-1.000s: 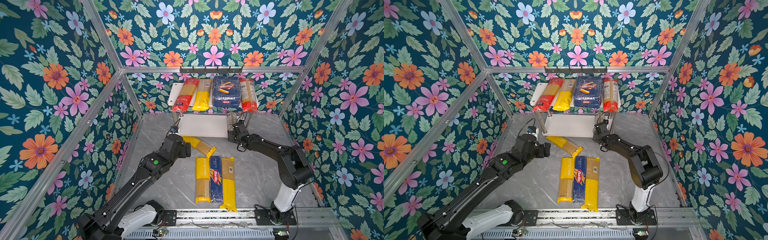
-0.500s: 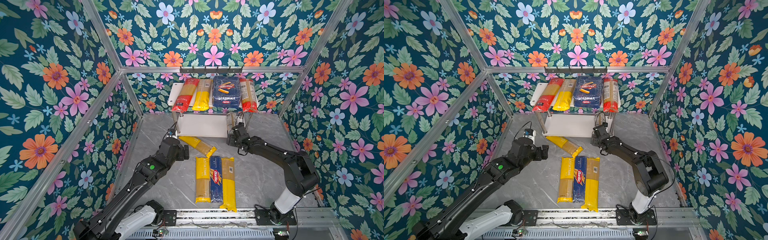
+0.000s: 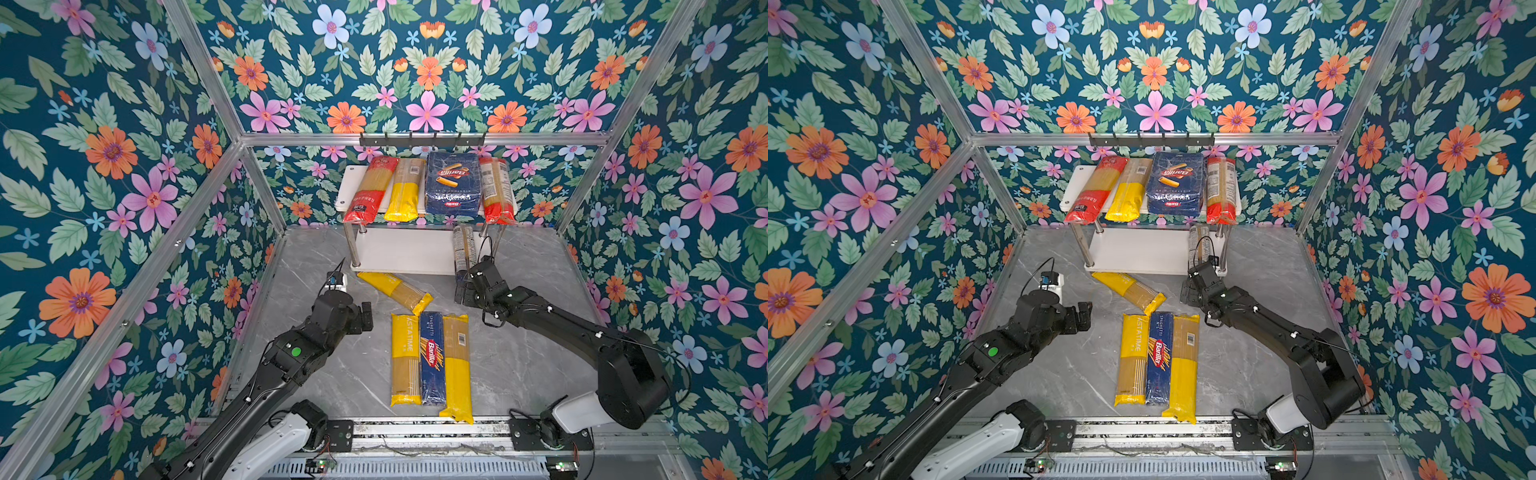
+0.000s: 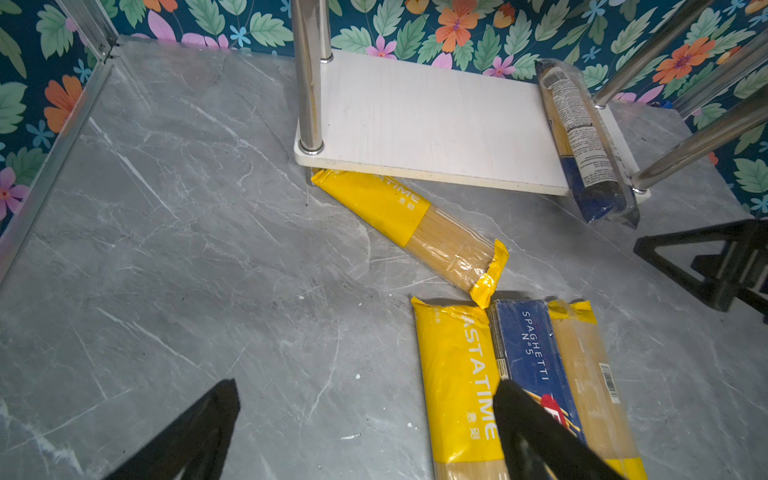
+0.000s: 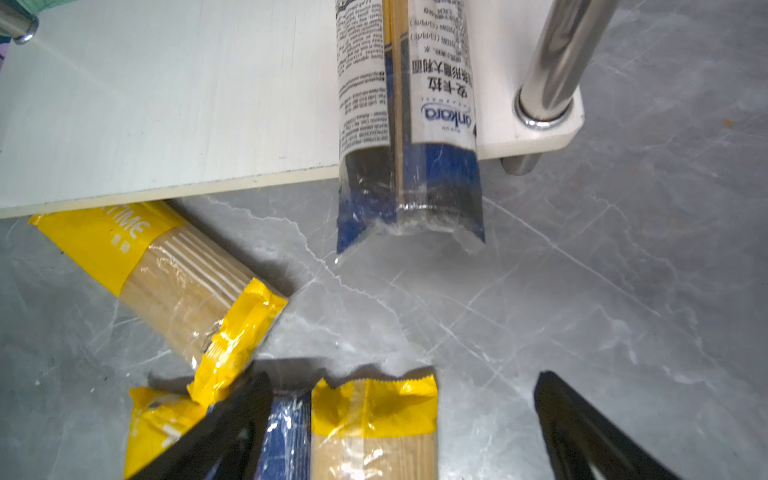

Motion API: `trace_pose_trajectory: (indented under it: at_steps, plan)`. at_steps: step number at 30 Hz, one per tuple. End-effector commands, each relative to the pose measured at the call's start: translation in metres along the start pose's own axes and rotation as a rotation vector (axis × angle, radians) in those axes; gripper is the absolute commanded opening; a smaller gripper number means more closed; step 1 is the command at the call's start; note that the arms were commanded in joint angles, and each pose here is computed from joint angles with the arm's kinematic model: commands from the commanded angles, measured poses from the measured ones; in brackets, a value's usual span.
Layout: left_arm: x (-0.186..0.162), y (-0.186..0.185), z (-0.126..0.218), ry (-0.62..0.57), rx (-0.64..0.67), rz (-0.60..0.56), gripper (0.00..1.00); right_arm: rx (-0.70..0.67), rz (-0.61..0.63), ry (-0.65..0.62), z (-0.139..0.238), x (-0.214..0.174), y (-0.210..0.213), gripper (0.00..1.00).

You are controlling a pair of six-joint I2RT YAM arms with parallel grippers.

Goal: Place and organize the pasta boxes and bags onto the shelf
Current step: 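Open the right gripper and withdraw it toward the clear yellow-ended bag on the table, then grasp the clear yellow-ended bag beside the Barilla box with the right gripper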

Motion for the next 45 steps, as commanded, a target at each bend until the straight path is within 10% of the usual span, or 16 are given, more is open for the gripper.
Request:
trace_pose_trajectory:
  at_steps: [1, 45]
  plan:
    - [-0.008, 0.002, 0.001, 0.012, -0.002, 0.031, 0.98, 0.0, -0.009, 0.023, 0.011, -0.012, -0.006, 0.99]
    - [-0.068, -0.045, -0.028, 0.14, -0.319, 0.23, 0.95, -0.17, 0.173, 0.421, 0.081, -0.229, -0.044, 0.98]
Point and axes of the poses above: each gripper's point midway between its finger pads, its own z axis back along the fingers, its own y axis along the line the jaws close on, x = y × z, the point moved 4 cm from there along z, back along the fingers, and after that the axes turned 14 degrees about -z, right-handed, at the moved point
